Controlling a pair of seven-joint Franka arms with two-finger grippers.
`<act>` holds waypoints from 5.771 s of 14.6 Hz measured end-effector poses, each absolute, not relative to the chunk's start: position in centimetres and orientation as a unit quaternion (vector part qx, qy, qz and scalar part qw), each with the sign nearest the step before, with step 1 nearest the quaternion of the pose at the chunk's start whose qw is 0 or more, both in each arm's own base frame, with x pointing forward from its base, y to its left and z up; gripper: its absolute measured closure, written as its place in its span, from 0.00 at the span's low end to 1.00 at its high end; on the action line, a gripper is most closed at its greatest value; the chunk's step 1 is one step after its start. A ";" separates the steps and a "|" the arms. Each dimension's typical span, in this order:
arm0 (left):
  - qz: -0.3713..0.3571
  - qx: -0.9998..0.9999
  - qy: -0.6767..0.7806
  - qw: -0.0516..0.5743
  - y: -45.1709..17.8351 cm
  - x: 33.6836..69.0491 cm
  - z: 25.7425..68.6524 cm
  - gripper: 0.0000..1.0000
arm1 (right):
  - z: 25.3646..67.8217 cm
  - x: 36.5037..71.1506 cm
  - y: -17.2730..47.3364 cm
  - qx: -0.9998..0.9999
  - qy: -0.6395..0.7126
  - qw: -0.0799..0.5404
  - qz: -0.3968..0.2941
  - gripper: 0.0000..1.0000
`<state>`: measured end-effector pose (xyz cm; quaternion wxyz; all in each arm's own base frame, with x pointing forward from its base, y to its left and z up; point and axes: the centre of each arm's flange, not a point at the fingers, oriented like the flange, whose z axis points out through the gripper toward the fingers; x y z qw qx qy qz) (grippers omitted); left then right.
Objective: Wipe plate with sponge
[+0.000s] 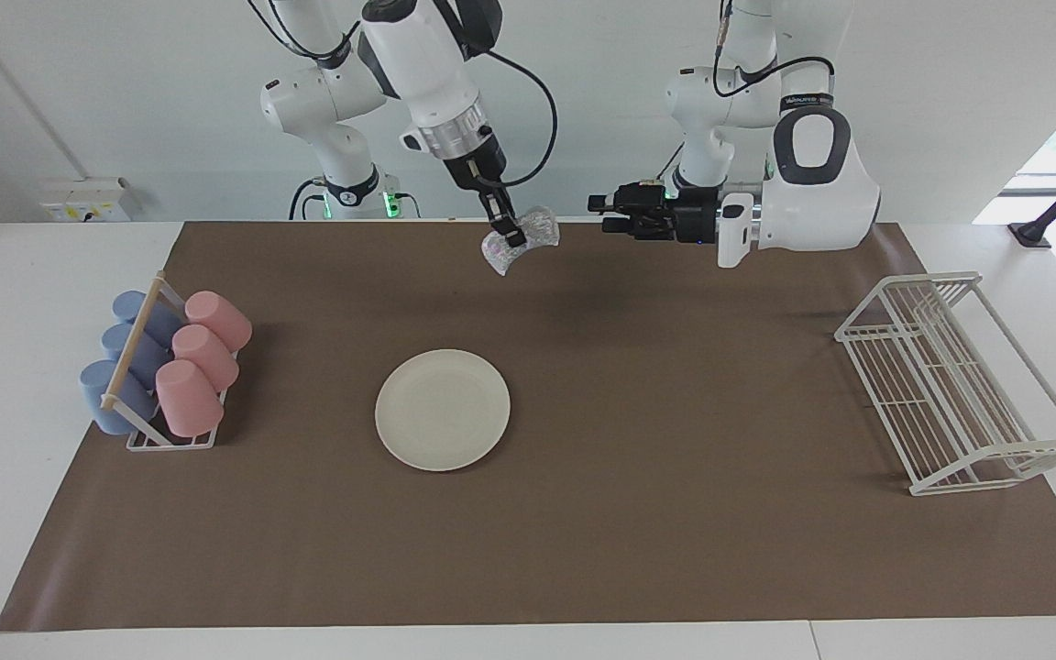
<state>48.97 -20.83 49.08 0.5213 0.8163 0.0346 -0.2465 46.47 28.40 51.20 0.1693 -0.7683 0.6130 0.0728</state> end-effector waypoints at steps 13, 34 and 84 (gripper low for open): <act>-0.137 0.971 -0.015 0.193 -14.2 51.3 48.1 0.00 | 30.5 52.8 21.9 -0.803 0.577 0.147 0.015 0.90; -0.106 0.988 -0.034 0.104 -12.4 51.6 48.8 0.00 | 28.7 53.9 22.3 -0.801 0.566 0.191 -0.013 0.90; -0.208 0.828 0.112 0.509 -25.1 46.3 47.9 0.00 | 55.9 44.6 37.4 -0.731 0.679 0.068 -0.010 0.90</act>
